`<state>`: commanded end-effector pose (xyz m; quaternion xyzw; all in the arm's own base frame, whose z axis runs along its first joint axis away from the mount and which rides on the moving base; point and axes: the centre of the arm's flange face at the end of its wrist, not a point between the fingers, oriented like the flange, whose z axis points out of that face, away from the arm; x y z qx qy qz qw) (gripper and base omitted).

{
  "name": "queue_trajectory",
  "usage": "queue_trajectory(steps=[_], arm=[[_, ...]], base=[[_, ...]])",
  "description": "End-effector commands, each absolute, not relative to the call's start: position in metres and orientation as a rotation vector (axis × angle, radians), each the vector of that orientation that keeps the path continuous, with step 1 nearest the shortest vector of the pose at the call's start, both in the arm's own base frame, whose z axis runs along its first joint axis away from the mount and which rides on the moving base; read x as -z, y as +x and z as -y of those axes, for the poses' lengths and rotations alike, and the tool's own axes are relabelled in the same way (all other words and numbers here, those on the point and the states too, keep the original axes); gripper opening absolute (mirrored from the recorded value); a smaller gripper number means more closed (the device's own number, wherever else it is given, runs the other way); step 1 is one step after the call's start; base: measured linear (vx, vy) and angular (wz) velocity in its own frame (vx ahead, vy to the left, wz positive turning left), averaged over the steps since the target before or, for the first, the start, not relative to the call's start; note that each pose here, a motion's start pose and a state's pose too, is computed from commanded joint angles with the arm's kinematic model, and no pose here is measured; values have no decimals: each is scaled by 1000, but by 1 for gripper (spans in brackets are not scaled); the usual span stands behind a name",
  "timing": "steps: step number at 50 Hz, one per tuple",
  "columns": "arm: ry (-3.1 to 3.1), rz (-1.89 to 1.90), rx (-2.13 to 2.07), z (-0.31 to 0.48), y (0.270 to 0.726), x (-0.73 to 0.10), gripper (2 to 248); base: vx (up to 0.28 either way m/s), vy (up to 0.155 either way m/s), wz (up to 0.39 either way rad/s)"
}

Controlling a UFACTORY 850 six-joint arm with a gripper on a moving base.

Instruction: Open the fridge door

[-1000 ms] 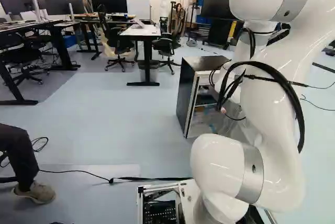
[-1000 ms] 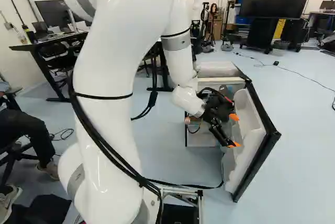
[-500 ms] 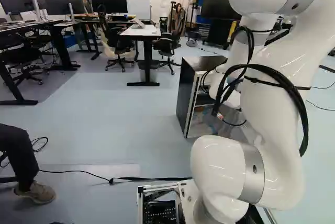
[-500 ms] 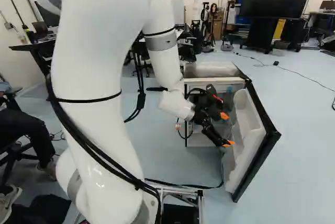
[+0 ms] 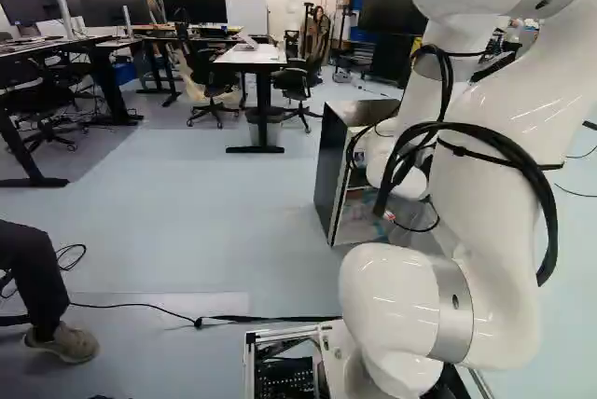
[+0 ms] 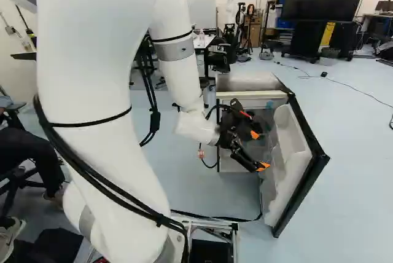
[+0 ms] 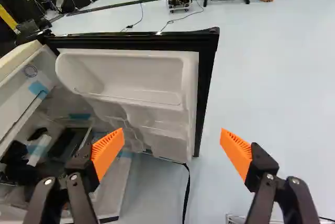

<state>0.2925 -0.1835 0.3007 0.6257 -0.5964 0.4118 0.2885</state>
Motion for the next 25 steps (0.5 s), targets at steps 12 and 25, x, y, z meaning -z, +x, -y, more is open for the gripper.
queue_trajectory(steps=[12, 25], arm=[[1681, 1584, -1107, 182, 293, -301, 247], [1714, 1558, -1131, 178, 294, -304, 247]], base=[[0, 0, 0], [0, 0, 0]])
